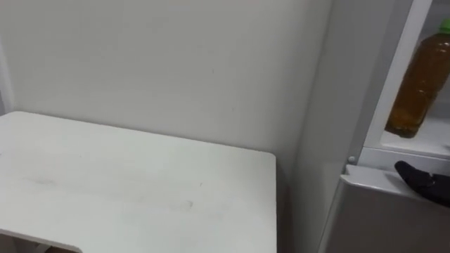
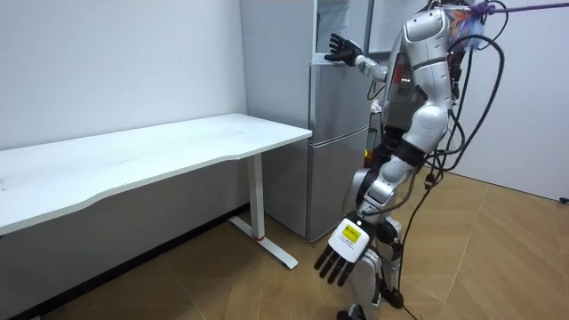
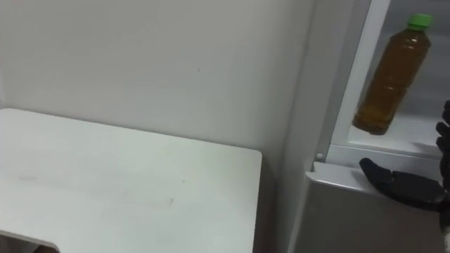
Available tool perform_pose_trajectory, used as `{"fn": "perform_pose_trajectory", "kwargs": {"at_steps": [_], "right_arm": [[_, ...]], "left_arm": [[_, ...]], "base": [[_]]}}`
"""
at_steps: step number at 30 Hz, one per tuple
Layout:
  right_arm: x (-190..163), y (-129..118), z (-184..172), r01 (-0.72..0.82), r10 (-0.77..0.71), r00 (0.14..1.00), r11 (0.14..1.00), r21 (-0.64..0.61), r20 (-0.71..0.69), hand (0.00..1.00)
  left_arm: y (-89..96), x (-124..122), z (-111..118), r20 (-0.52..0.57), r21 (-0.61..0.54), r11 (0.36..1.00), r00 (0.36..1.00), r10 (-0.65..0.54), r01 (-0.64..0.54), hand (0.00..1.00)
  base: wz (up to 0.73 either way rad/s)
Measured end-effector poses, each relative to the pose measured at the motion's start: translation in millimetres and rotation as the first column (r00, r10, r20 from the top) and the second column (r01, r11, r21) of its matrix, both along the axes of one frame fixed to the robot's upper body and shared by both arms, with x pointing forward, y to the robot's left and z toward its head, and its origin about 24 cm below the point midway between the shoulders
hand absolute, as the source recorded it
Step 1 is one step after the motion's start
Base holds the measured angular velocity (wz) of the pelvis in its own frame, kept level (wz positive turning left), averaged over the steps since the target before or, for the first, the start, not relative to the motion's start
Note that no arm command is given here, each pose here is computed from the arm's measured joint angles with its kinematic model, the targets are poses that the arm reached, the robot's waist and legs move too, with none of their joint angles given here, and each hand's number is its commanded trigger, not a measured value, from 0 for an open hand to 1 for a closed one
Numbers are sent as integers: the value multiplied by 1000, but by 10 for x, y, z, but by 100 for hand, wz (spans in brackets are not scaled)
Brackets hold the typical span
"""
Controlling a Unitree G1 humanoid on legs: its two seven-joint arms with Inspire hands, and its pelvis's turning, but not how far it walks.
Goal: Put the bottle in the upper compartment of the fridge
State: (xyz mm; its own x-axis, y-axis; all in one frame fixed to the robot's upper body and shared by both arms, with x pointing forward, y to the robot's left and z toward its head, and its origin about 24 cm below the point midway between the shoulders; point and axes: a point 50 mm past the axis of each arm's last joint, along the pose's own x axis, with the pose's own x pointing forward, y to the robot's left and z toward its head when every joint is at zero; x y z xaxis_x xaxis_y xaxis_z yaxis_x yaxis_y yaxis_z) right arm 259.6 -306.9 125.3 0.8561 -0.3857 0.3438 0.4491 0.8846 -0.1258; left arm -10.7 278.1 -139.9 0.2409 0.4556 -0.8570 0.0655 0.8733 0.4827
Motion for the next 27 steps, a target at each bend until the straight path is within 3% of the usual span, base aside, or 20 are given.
{"fn": "perform_pose_trajectory", "kwargs": {"at_steps": [11,20,27], "right_arm": [[-246,202,100,-20,15,994,999,47,108,0],[-558,318,67,122,-126,975,992,36,181,0],[-778,257,-99,266,-277,949,960,90,149,0]], "left_arm": [[-27,48,-39,27,-15,1000,999,-19,19,0],[-124,-6,-74,37,-41,999,999,-27,29,0],[-166,-67,-120,15,-49,999,1000,-6,7,0]], "base": [[-9],[-7],[-16]]}}
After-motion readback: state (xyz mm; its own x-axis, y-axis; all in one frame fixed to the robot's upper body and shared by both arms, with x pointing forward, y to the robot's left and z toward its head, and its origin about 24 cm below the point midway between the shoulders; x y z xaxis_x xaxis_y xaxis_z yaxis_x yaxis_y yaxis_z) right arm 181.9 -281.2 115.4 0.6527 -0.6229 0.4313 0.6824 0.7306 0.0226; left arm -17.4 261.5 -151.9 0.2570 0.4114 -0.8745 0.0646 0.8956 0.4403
